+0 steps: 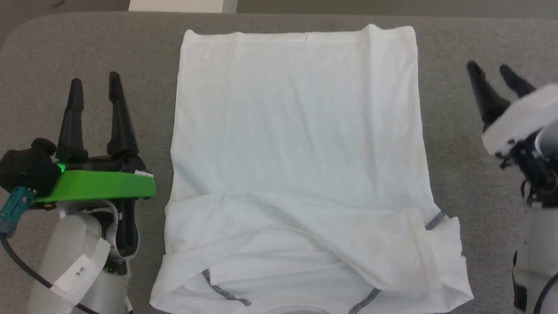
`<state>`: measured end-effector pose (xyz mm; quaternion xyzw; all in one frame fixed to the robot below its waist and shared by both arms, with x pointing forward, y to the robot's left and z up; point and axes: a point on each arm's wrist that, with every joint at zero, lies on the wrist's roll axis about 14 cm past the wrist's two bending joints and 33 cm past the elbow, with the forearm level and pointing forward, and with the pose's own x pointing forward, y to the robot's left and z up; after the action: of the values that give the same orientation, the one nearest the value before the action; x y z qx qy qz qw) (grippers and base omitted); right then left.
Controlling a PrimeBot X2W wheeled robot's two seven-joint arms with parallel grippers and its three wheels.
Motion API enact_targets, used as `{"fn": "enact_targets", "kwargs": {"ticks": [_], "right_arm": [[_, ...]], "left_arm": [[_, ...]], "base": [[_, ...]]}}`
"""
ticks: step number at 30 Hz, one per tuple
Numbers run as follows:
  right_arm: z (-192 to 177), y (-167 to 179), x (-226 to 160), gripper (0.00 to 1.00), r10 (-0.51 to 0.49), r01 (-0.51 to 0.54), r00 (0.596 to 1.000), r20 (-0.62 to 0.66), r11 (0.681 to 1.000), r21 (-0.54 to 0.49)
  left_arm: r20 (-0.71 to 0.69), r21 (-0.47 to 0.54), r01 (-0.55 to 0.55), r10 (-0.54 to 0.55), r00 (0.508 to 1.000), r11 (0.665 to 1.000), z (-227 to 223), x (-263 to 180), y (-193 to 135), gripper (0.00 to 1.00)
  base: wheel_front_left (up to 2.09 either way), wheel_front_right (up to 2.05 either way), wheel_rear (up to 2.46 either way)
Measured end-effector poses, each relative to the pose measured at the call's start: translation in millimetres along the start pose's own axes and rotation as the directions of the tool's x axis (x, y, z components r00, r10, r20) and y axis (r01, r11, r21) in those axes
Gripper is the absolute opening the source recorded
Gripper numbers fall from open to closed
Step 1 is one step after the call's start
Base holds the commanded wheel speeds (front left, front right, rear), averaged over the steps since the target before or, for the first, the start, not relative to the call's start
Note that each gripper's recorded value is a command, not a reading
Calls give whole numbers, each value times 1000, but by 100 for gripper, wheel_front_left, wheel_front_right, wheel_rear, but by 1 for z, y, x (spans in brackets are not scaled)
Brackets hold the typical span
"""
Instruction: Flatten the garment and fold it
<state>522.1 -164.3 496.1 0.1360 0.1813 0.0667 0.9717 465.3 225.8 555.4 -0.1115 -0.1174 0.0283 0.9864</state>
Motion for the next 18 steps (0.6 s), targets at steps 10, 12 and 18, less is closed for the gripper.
{"fn": "enact_targets", "kwargs": {"ticks": [10,12,18], "right_arm": [[0,-13,98,100,-167,79,935,-313,958,-277],[-13,-15,111,100,-205,78,903,-377,942,-325],[-59,-4,145,100,-250,20,819,-516,912,-409]], "left_arm": [[-76,25,-15,16,997,1000,-47,3,9,100],[-90,31,-21,24,996,999,-54,4,12,100],[-132,72,-57,67,989,996,-71,-3,32,100]], "base": [[0,0,0],[0,0,0],[0,0,0]]}}
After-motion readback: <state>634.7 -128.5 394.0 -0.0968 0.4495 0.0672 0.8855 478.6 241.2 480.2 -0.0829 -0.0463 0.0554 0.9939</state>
